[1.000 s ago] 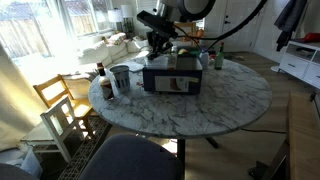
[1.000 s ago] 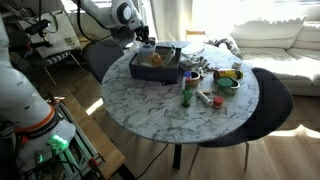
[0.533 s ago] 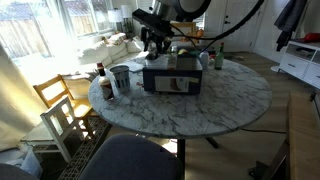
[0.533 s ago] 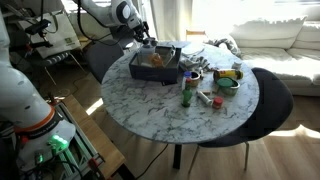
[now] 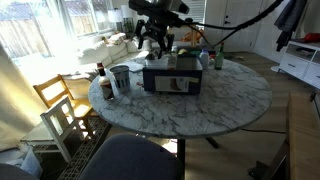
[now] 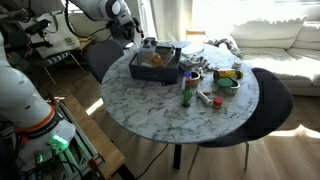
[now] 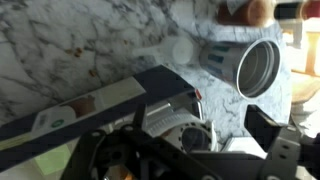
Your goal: Put the white glasses in the plastic cup in the box
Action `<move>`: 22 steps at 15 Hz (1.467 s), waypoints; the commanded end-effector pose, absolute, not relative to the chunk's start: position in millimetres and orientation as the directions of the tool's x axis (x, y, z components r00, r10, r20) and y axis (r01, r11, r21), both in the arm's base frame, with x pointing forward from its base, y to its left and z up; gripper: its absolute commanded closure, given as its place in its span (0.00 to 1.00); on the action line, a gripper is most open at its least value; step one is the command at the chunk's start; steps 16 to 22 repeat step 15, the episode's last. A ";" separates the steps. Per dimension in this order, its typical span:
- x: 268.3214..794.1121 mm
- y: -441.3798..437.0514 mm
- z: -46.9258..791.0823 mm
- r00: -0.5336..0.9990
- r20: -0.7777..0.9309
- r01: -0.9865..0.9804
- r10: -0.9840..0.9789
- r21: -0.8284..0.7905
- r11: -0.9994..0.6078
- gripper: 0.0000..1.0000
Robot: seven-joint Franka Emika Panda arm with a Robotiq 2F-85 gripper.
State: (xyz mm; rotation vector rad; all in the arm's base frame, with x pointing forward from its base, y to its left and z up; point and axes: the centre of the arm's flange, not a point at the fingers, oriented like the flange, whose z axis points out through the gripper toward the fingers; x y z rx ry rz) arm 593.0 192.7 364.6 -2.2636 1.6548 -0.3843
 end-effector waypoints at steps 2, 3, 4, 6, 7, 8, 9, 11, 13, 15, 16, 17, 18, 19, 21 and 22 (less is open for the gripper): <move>514.7 191.8 403.9 0.490 0.022 -0.843 -0.871 -0.240 -0.481 0.00; 502.2 187.1 411.4 0.530 0.026 -0.829 -0.848 -0.197 -0.524 0.00; 489.7 183.0 420.2 0.556 0.034 -0.818 -0.831 -0.158 -0.553 0.00; 467.2 170.4 435.7 0.612 0.061 -0.785 -0.789 -0.075 -0.615 0.00; 457.3 161.6 442.5 0.631 0.078 -0.772 -0.772 -0.034 -0.634 0.00; 447.6 153.0 449.5 0.649 0.088 -0.759 -0.756 0.003 -0.652 0.00; 438.1 139.8 455.9 0.663 0.113 -0.747 -0.740 0.027 -0.665 0.00; 461.2 154.7 451.7 0.644 0.084 -0.763 -0.760 0.007 -0.646 0.00; 449.1 138.6 462.6 0.666 0.100 -0.744 -0.740 0.018 -0.668 0.00; 443.5 134.4 464.2 0.673 0.106 -0.738 -0.732 0.019 -0.675 0.00; 443.5 134.4 464.2 0.673 0.106 -0.738 -0.732 0.019 -0.675 0.00; 443.5 134.4 464.2 0.673 0.106 -0.738 -0.732 0.019 -0.675 0.00; 443.5 134.4 464.2 0.673 0.106 -0.738 -0.732 0.019 -0.675 0.00; 443.5 134.4 464.2 0.673 0.106 -0.738 -0.732 0.019 -0.675 0.00; 443.5 134.4 464.2 0.673 0.106 -0.738 -0.732 0.019 -0.675 0.00; 443.5 134.4 464.2 0.673 0.106 -0.738 -0.732 0.019 -0.675 0.00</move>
